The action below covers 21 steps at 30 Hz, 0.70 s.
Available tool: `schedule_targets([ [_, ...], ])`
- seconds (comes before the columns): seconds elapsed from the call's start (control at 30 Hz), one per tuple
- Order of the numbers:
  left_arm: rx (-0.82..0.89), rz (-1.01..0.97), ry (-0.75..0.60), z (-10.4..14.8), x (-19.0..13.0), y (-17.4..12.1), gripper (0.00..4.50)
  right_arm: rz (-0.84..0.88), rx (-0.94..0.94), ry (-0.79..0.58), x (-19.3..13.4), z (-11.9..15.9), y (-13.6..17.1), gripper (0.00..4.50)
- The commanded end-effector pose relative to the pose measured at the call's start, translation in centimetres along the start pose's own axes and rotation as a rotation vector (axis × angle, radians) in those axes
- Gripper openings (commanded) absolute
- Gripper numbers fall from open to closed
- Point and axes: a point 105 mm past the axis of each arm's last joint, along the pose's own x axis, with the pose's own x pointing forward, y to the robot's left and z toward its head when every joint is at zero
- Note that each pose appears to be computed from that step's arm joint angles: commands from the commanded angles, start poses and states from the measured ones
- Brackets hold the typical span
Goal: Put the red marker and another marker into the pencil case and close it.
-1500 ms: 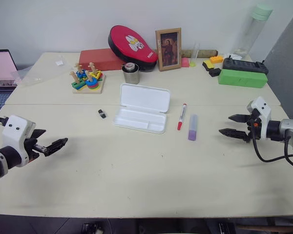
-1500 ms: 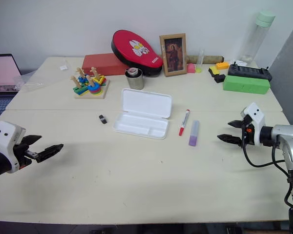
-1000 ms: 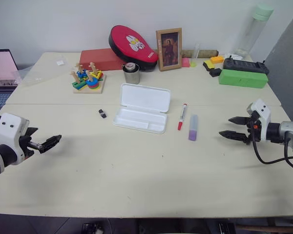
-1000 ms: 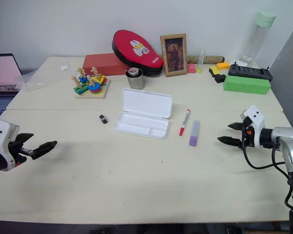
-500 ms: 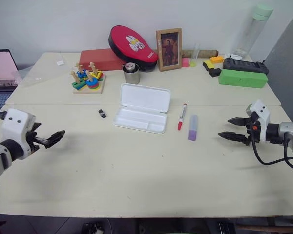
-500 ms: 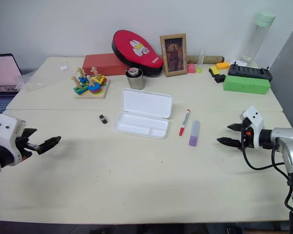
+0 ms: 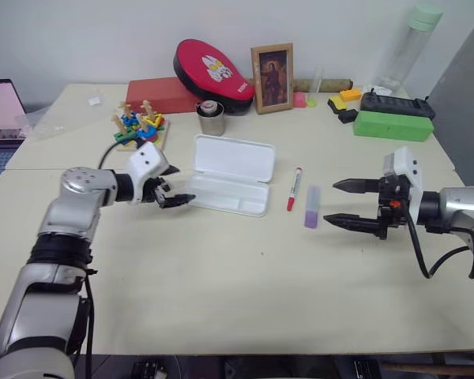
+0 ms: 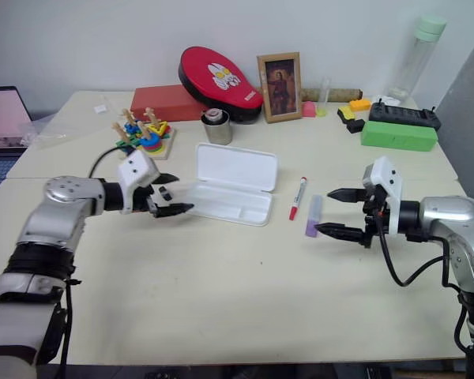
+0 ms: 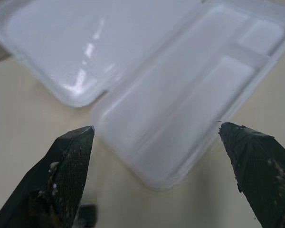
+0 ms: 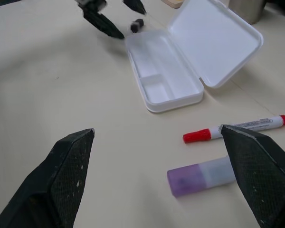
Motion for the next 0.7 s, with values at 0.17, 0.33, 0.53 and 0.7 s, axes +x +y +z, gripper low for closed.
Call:
schedule_targets([
  [0.17, 0.065, -0.153, 0.01, 1.1, 1.1, -0.5, 4.5, -0.031, -0.044, -0.059, 0.3, 1.9, 2.3, 4.46],
  [0.33, 0.073, -0.197, 0.061, 0.0, 2.1, -0.9, 4.5, -0.039, -0.046, -0.076, 0.6, 2.3, 2.7, 4.46],
  [0.53, 0.103, -0.226, 0.095, -0.2, 2.7, -1.2, 4.07, -0.047, -0.055, -0.077, 0.6, 2.5, 2.7, 4.5],
  [0.7, 0.107, -0.227, 0.087, 0.1, 2.7, -1.1, 3.17, -0.055, -0.057, -0.08, 0.7, 2.6, 2.7, 4.5],
])
